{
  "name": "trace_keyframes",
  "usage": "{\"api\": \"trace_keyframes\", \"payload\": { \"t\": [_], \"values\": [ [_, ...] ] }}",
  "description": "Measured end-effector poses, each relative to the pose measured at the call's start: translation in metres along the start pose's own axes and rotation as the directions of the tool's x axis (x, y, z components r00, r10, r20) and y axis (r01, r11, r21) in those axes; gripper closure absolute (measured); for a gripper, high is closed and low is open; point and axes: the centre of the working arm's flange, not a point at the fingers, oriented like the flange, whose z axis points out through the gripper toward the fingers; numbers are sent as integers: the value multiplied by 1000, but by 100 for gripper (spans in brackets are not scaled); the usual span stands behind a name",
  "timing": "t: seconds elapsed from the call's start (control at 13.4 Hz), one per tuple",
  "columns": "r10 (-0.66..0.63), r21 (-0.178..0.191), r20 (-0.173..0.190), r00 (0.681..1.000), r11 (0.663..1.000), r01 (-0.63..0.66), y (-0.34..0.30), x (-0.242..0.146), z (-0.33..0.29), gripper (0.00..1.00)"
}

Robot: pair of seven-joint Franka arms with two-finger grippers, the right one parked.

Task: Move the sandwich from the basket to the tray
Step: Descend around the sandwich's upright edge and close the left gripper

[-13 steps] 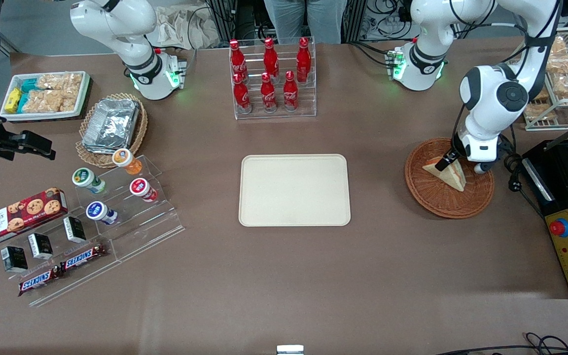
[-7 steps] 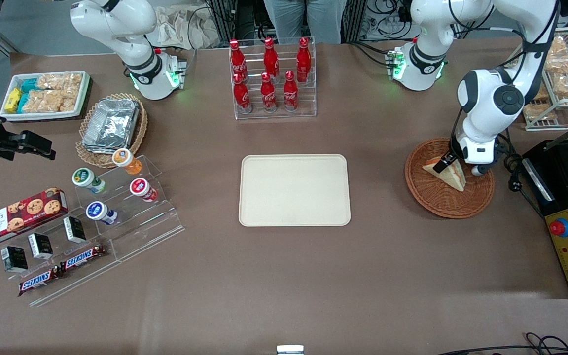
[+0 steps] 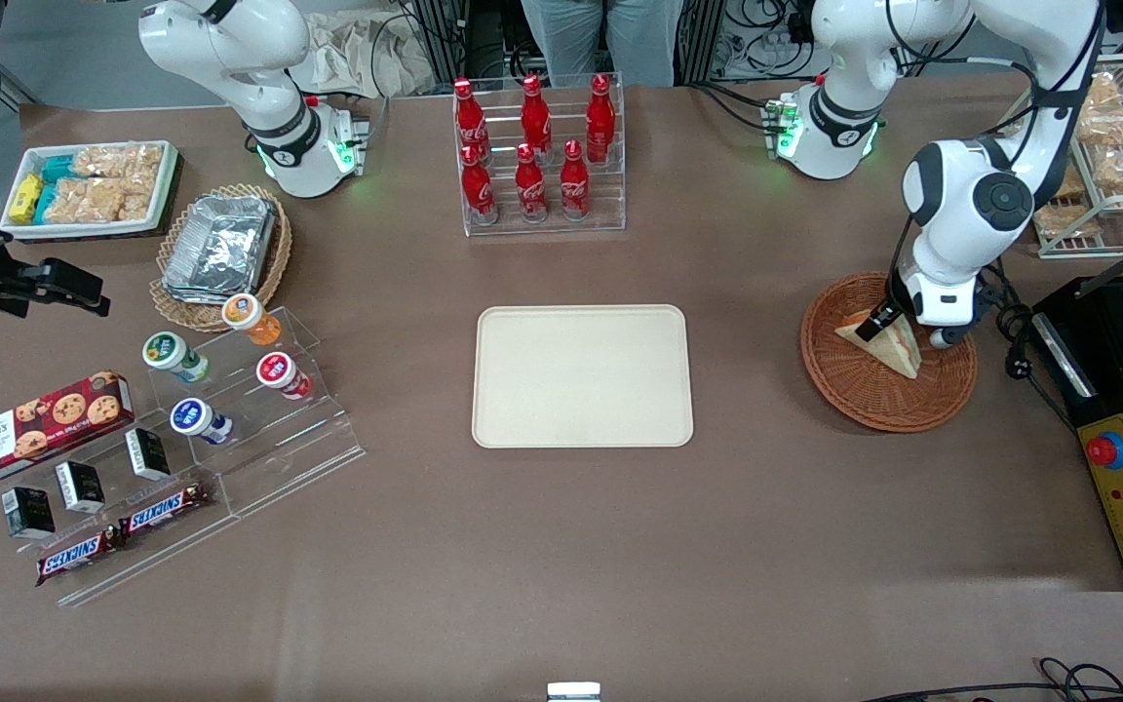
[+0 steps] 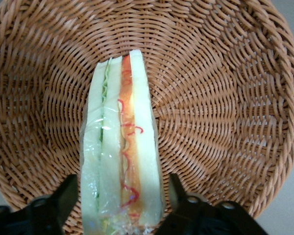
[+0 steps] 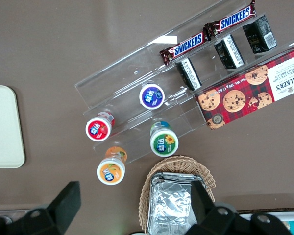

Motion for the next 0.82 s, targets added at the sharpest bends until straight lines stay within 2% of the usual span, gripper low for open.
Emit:
{"api": "trace_keyframes", "payload": {
  "t": [0.07, 0.15, 0.3, 0.37, 0.52, 0.75, 0.82],
  "values": [
    [-1, 0, 0, 1000, 1000, 1, 0, 0, 0, 31],
    [-1, 0, 0, 1000, 1000, 1, 0, 0, 0, 32],
    [-1, 0, 0, 1000, 1000, 1, 0, 0, 0, 55],
    [-1, -1, -1, 1000, 1000, 1, 0, 1, 0, 61],
    [-1, -2, -2, 1000, 1000, 1, 0, 1, 0, 66],
    [-1, -3, -4, 1000, 1000, 1, 0, 1, 0, 79],
    [-1, -3, -4, 1000, 1000, 1, 0, 1, 0, 79]
  ]
}}
